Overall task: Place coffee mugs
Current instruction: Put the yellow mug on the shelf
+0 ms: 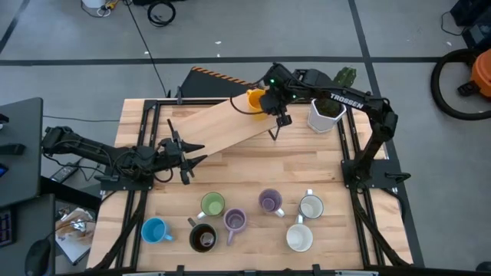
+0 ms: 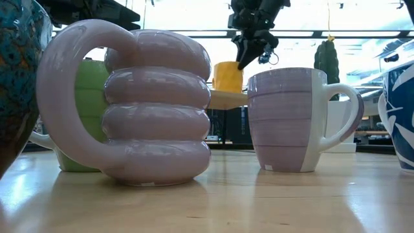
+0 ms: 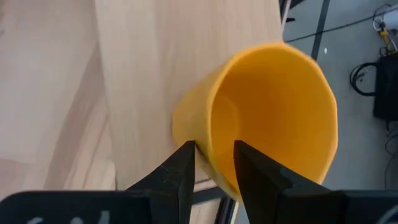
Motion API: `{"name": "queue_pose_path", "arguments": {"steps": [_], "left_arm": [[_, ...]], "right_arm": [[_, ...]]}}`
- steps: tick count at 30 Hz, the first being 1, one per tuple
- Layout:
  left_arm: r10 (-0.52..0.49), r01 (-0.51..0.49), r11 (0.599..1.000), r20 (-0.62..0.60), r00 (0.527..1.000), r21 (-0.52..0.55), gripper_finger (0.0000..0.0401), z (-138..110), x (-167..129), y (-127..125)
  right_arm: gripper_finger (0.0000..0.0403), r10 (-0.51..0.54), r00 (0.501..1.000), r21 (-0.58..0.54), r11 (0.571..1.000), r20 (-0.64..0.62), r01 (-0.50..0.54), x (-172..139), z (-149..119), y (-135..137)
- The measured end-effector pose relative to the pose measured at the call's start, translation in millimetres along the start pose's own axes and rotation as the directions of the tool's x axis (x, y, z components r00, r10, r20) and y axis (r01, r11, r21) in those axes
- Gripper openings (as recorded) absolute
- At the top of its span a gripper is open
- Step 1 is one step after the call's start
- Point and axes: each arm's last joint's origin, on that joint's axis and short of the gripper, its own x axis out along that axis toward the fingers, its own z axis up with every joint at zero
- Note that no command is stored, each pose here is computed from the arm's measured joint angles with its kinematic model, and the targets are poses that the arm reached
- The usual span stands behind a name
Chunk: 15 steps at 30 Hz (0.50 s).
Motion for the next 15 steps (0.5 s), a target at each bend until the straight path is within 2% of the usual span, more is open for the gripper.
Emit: {"name": "queue_pose_path", "arguments": {"steps": [5, 15], "left_arm": [[0.001, -0.001, 1.0, 0.002, 1.0, -0.002, 0.0176, 0.2, 0.0, 0.0], [0.117, -0.115, 0.992, 0.038, 0.992, -0.051, 0.0176, 4.3, 6.0, 14.5]], "right_arm": [[0.0116, -0.008, 1.0, 0.019, 1.0, -0.01, 0.008, 0.1, -5.9, -5.2], [0.0116, -0.031, 0.999, 0.025, 0.999, 0.018, 0.03, 0.6, -3.5, -7.6]]}}
